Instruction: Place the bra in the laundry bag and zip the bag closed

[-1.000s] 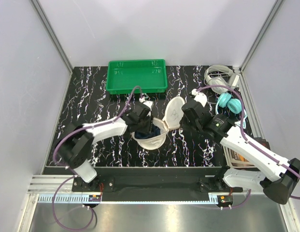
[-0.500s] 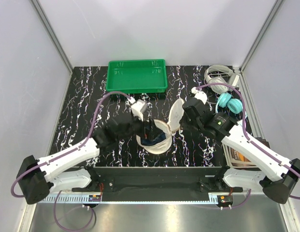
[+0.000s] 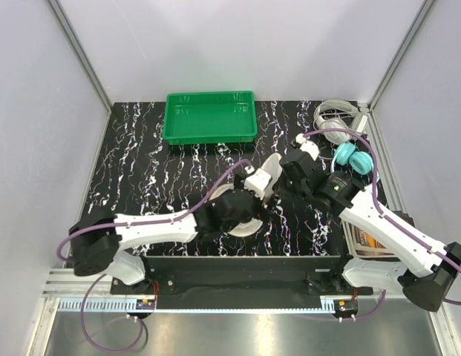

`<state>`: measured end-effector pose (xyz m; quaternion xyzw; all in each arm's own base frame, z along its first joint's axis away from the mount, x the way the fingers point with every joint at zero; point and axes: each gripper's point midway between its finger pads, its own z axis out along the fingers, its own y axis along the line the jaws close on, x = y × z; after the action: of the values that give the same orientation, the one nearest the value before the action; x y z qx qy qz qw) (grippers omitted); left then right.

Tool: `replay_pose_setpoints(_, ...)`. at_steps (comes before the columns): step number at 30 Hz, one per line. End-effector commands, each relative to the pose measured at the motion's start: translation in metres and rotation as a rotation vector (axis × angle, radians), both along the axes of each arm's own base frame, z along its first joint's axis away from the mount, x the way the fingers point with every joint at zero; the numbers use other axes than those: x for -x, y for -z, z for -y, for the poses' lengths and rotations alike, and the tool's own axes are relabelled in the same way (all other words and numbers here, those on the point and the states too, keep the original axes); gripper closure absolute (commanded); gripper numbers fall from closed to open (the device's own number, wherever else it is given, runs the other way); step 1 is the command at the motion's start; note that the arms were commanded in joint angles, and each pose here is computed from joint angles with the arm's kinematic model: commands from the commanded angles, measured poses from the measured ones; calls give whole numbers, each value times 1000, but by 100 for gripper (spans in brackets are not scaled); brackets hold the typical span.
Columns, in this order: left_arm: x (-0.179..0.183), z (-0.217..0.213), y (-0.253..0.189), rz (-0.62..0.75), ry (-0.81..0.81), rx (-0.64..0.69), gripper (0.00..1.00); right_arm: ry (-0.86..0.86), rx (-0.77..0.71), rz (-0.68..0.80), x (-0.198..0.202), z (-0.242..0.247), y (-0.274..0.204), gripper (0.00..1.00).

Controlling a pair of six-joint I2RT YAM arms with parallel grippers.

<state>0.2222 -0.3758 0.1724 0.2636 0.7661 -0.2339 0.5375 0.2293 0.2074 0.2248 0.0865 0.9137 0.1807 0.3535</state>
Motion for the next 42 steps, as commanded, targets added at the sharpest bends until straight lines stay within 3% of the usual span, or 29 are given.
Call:
replay_pose_setpoints(1, -27, 10, -36, 95, -105, 36, 24, 6, -91, 22, 3, -8, -22, 100)
replay_pose_setpoints(3, -31, 12, -39, 91, -114, 58, 47, 7, -102, 23, 5, -7, -22, 100)
replay_pose_setpoints(6, -30, 10, -39, 55, -82, 92, 63, 22, -97, 43, 6, 0, -24, 82)
replay_pose_setpoints(7, -28, 8, -46, 50, -71, 132, 75, 34, -87, 48, 6, 5, -23, 69)
replay_pose_setpoints(10, -26, -3, -43, -20, -71, 186, 100, 30, -81, 53, 8, 12, -25, 61)
replay_pose_setpoints(14, -16, -15, -42, -110, -36, 284, 100, 18, -79, 60, 17, 23, -27, 45)
replay_pose_setpoints(20, -5, -38, -53, -221, -73, 528, 100, -27, -147, 48, 36, 23, -19, 33)
replay_pose_setpoints(22, -1, -41, -68, -243, -79, 690, 100, -61, -191, 18, 37, 9, -9, 23)
replay_pose_setpoints(26, 6, -57, -59, -296, -120, 845, 100, -147, -302, 2, 32, -28, 1, 1)
replay_pose_setpoints(30, 10, -74, -66, -341, -164, 984, 100, -236, -258, 27, 21, -43, 14, 0)
replay_pose_setpoints(35, 10, -104, -61, -360, -271, 1055, 100, -285, -234, 58, 9, -46, 31, 0)
replay_pose_setpoints(42, 11, -126, -59, -384, -335, 1135, 100, -445, -466, 119, 7, -74, 23, 5)
